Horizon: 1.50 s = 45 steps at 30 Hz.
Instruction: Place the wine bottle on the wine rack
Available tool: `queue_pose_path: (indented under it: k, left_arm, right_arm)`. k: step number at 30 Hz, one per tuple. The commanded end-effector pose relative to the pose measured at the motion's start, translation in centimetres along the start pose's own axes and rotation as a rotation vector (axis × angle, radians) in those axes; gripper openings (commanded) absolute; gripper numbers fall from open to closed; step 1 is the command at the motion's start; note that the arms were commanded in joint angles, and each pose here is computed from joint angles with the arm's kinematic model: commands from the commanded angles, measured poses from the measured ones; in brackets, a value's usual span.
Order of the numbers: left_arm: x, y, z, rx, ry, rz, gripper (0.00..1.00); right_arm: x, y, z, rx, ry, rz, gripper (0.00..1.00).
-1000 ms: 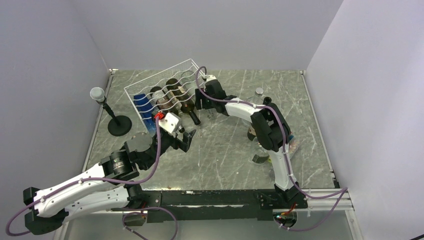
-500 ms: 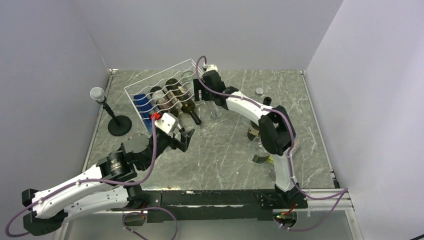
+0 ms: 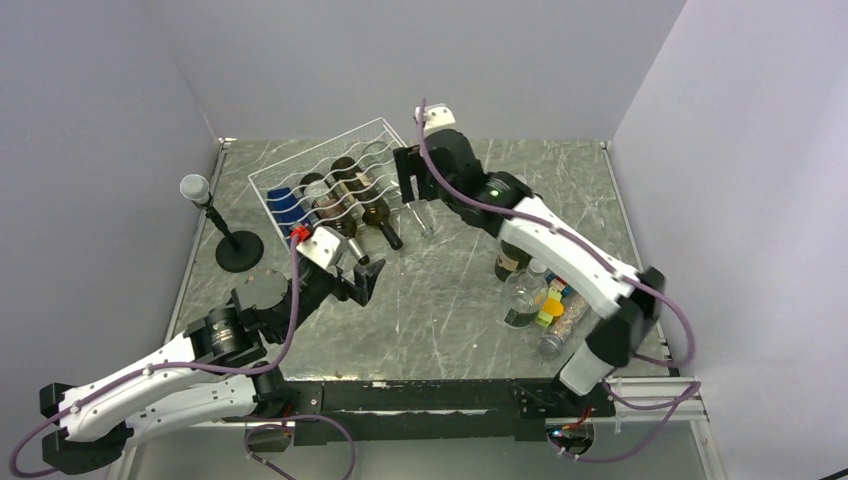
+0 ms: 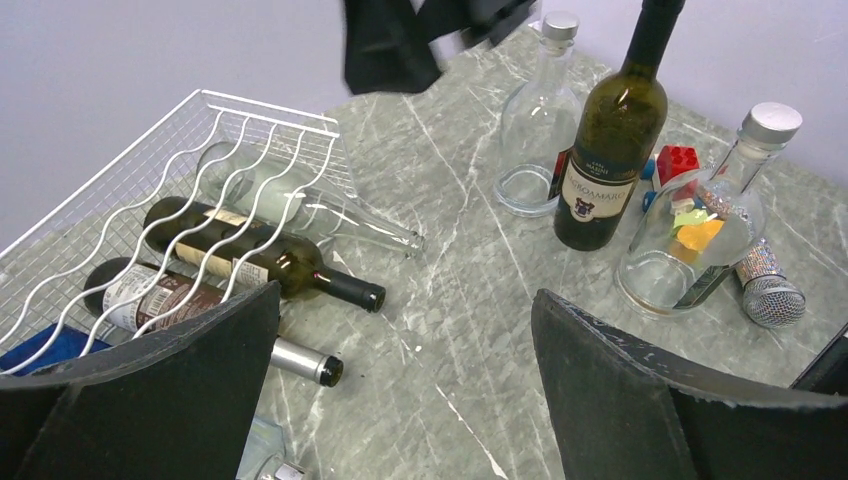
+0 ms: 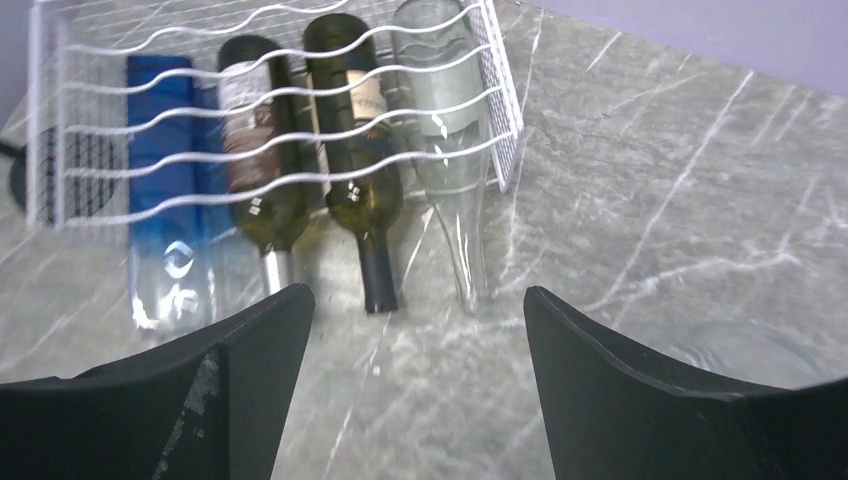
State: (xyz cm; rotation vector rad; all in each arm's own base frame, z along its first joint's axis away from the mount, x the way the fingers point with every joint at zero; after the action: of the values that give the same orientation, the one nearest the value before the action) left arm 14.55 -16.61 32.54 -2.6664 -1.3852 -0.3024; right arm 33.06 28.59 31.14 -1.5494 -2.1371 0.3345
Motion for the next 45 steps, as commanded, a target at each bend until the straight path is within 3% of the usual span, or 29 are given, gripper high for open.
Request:
queue_pose_path:
  k: [1, 9, 15, 23, 28, 31, 40, 45]
  left_arm:
    - [0.5, -0.5, -2.1, -0.061, -0.048, 0.008, 0.99]
    - [0.6, 0.1, -0.8, -0.02, -0.054, -0.055, 0.99]
    - [0.3, 0.3, -0.5, -0.01, -0.05, -0.042, 0.99]
    - [0.1, 0.7, -0.2, 0.02, -0.039, -0.051, 0.99]
    - [0.0, 0.9, -0.1, 0.024, -0.038, -0.047, 0.99]
    - [-0.1, 1.0, 0.0, 0.027, -0.036, -0.043, 0.99]
    - [0.0, 1.0, -0.1, 0.03, -0.039, -0.054, 0.99]
    - [0.1, 0.8, -0.1, 0.027, -0.044, -0.057, 0.99]
  right_arm:
    - [-2.9, -7.6, -0.8, 0.023, -0.09, 0.079, 0.83]
    - [-8.8, -16.7, 1.4, 0.018, -0.014, 0.224, 0.82]
    - [-11.9, -19.5, 4.1, 0.035, 0.018, 0.308, 0.83]
    - [-14.1, -19.2, 8.8, 0.19, -0.002, 0.4, 0.83]
    - [-15.3, -18.8, 9.9, 0.198, 0.018, 0.448, 0.82]
    - [-15.8, -18.2, 9.4, 0.158, 0.044, 0.458, 0.82]
    - [-16.5, -15.0, 4.0, -0.145, 0.113, 0.428, 0.73]
    - [-16.8, -12.6, 2.2, -0.137, 0.11, 0.423, 0.65]
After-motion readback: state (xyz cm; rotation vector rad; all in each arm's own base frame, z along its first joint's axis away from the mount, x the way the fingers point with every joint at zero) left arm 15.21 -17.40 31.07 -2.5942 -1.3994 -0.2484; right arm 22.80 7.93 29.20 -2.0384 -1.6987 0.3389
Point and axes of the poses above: each gripper's point midway between its finger pads, its own y axis out along the fingers, its own x axis along the line the jaws close on, z = x × y, the point moved 6 cm from there along -y, back along the fingers, and after that the axes turned 12 degrees about y, right-handed, at the moved point
